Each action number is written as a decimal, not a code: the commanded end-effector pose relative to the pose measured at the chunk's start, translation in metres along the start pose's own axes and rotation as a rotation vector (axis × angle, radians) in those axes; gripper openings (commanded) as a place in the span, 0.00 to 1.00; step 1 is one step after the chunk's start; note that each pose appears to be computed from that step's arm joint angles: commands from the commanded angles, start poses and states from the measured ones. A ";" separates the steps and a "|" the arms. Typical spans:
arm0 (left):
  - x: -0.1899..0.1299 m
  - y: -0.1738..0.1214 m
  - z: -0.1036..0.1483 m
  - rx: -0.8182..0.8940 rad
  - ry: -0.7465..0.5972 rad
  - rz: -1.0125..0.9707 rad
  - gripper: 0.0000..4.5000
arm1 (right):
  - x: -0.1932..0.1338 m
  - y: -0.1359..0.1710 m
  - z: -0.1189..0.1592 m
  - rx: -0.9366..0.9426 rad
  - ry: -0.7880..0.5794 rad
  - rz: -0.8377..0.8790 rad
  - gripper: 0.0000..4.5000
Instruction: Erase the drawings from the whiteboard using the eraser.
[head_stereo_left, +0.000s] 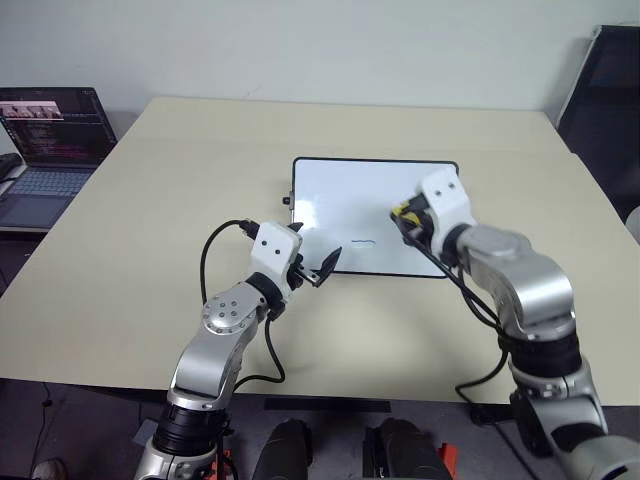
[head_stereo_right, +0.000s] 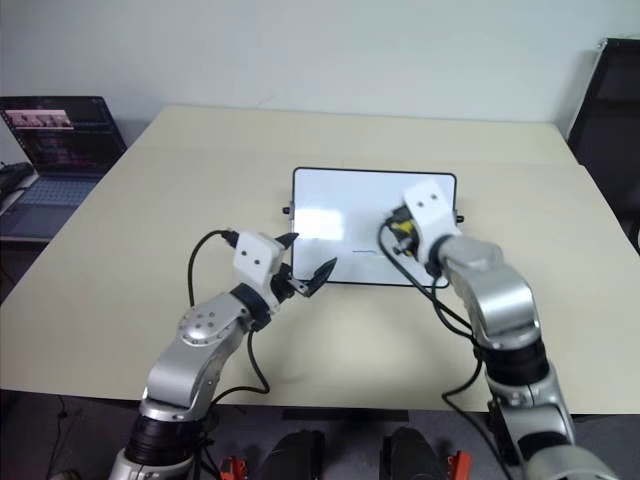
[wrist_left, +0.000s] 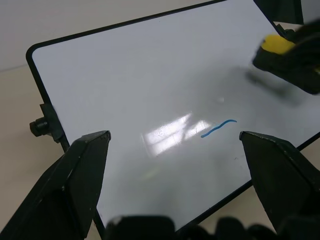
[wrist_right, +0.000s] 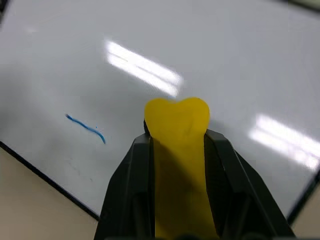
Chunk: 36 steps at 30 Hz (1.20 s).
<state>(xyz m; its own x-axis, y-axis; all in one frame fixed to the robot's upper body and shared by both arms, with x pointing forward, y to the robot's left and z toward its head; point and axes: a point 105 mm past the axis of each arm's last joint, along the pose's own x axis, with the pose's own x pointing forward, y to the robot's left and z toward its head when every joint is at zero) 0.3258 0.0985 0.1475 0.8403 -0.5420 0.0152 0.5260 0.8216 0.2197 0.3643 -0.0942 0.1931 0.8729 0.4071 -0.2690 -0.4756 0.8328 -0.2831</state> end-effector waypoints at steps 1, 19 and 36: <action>0.002 0.000 0.011 0.014 -0.041 -0.013 1.00 | 0.013 0.016 0.028 -0.098 -0.086 0.089 0.22; -0.008 0.003 0.013 0.018 -0.040 0.034 1.00 | 0.040 0.021 0.016 -0.318 -0.017 0.175 0.22; -0.011 0.008 0.020 0.030 -0.057 0.068 1.00 | 0.041 0.051 -0.044 -0.165 0.139 0.292 0.22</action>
<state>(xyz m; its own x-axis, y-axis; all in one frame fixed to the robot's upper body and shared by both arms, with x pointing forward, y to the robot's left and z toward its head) 0.3221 0.1086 0.1529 0.8693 -0.4934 0.0293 0.4751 0.8504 0.2260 0.3718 -0.0432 0.1374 0.6797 0.5834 -0.4447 -0.7294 0.6014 -0.3259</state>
